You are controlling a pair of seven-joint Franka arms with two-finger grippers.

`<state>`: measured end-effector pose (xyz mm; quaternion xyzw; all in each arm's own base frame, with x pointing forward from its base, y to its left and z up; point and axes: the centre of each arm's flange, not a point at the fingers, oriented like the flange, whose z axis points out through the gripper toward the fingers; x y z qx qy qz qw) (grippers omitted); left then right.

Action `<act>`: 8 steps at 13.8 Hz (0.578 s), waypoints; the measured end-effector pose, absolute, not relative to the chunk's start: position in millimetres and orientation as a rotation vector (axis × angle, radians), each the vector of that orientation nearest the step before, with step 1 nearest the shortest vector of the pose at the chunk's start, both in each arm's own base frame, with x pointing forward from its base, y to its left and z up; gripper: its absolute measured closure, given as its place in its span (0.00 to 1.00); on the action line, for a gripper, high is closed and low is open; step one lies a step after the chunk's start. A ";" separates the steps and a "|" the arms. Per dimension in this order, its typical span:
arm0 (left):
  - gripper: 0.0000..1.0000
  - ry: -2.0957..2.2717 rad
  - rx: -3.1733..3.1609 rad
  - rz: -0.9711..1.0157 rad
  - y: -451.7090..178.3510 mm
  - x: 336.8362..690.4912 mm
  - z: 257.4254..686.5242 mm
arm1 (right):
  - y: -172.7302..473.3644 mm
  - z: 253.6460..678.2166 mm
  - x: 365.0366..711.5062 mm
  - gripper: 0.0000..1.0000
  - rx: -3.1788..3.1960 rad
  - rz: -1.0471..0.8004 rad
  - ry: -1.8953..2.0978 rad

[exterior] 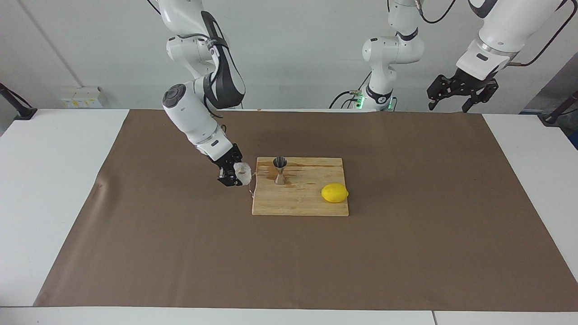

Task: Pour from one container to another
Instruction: 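Lift the white cup with the right gripper over the metal cup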

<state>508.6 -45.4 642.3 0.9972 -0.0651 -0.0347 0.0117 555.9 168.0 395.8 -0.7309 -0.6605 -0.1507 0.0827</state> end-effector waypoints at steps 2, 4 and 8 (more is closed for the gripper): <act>0.00 -0.202 3.109 -0.136 -45.3 508.1 634.1 | 191.7 405.2 552.9 0.48 -2.196 -0.415 -2.030; 0.00 -0.203 3.109 -0.148 -45.6 507.6 630.7 | 208.8 413.2 549.9 0.48 -2.222 -0.370 -2.059; 0.00 -0.203 3.109 -0.145 -45.5 506.9 631.7 | 232.7 420.3 544.4 0.48 -2.245 -0.321 -2.131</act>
